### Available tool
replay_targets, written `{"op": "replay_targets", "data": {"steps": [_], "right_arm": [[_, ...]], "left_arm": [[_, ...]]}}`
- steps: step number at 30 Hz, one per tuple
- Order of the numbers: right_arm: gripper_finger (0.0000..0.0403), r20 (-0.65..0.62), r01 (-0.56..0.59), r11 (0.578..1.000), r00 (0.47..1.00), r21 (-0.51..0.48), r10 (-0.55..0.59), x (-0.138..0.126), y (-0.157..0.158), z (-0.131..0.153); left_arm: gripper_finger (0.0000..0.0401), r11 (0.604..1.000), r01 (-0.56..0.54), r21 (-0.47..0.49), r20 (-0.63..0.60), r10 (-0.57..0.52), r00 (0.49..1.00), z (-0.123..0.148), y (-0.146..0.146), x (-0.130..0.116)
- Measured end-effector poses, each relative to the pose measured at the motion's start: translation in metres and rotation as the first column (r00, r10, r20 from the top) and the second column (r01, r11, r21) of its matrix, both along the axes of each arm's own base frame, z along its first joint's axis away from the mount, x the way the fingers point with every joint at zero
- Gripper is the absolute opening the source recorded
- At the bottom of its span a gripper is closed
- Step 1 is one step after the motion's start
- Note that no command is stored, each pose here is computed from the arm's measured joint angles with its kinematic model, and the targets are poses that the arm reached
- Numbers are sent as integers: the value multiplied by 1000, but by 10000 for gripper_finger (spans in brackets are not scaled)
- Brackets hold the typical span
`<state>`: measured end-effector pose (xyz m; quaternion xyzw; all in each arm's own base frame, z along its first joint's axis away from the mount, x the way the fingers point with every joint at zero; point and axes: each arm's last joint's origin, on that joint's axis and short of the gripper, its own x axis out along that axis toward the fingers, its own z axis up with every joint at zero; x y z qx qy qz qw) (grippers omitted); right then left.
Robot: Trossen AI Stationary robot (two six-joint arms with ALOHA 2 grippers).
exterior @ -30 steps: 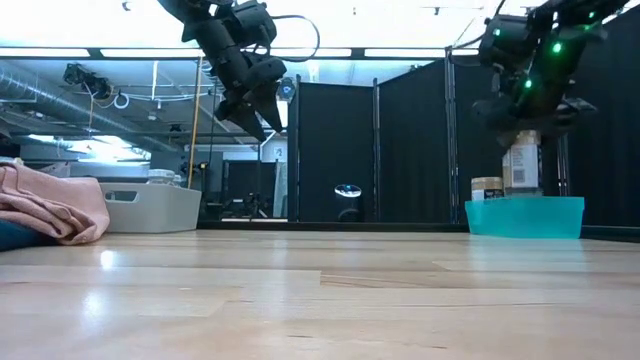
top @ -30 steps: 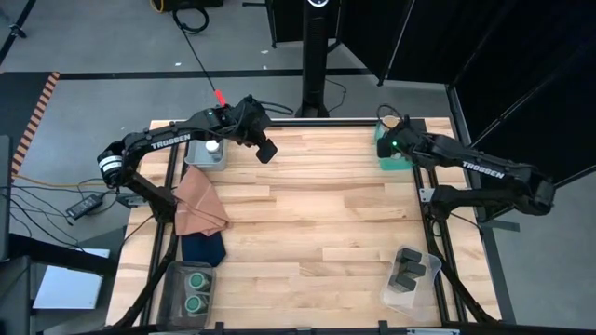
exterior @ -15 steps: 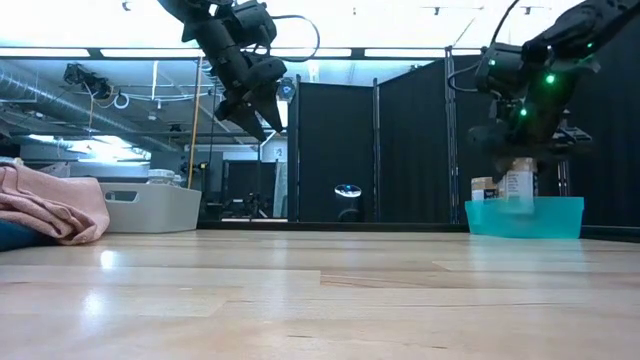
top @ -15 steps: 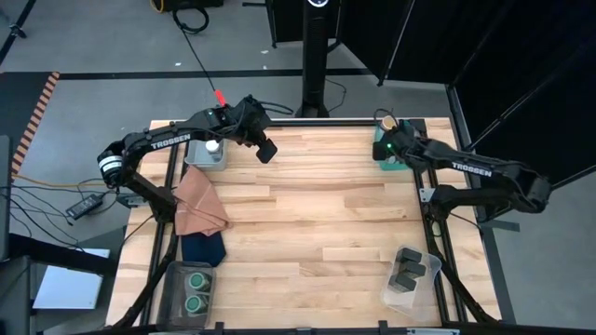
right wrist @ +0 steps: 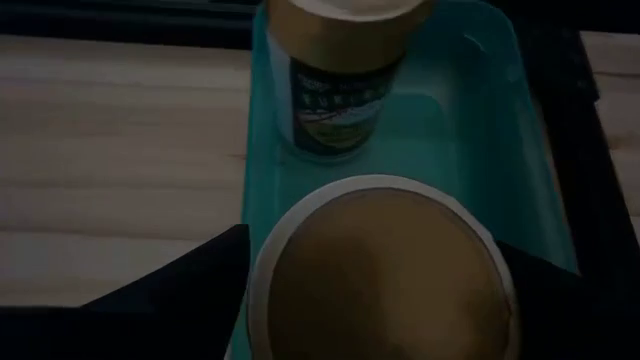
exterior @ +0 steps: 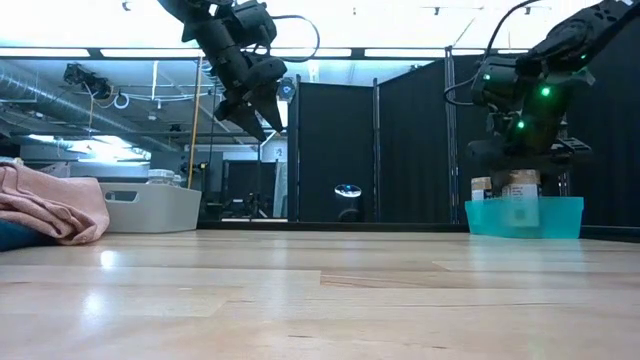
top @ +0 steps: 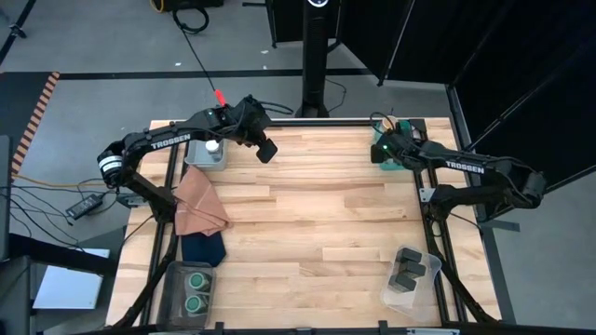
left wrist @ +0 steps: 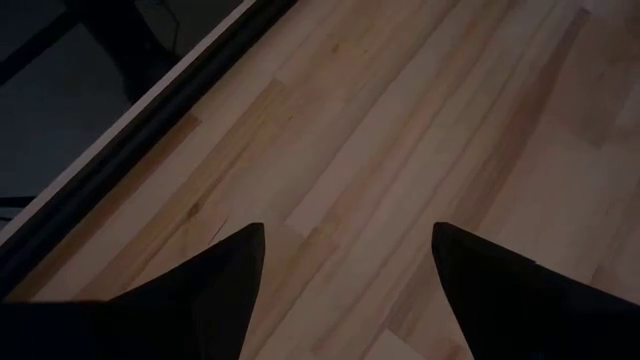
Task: Sort spices by type
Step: Return to Home Position
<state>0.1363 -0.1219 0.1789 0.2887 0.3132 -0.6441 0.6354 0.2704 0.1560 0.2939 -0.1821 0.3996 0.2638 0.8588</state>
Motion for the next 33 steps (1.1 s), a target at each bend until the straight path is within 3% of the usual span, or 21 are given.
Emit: {"op": "replay_targets", "data": {"steps": [9, 22, 28, 33], "right_arm": [[348, 30, -117, 993, 993, -12, 118, 9, -5, 19], [342, 94, -255, 942, 955, -219, 281, 11, -5, 106], [342, 150, -343, 887, 903, -309, 402, 2, 5, 142], [339, 189, -387, 837, 855, -388, 483, -11, 18, 163]], "left_arm": [[294, 1000, 0, 17, 28, -1, 1000, 2, 1, 2], [294, 990, 141, -28, 222, -131, 966, 12, 1, 13], [294, 955, 294, -35, 400, -256, 880, 25, -2, 20], [294, 901, 429, 69, 557, -391, 732, 51, -10, 20]]}}
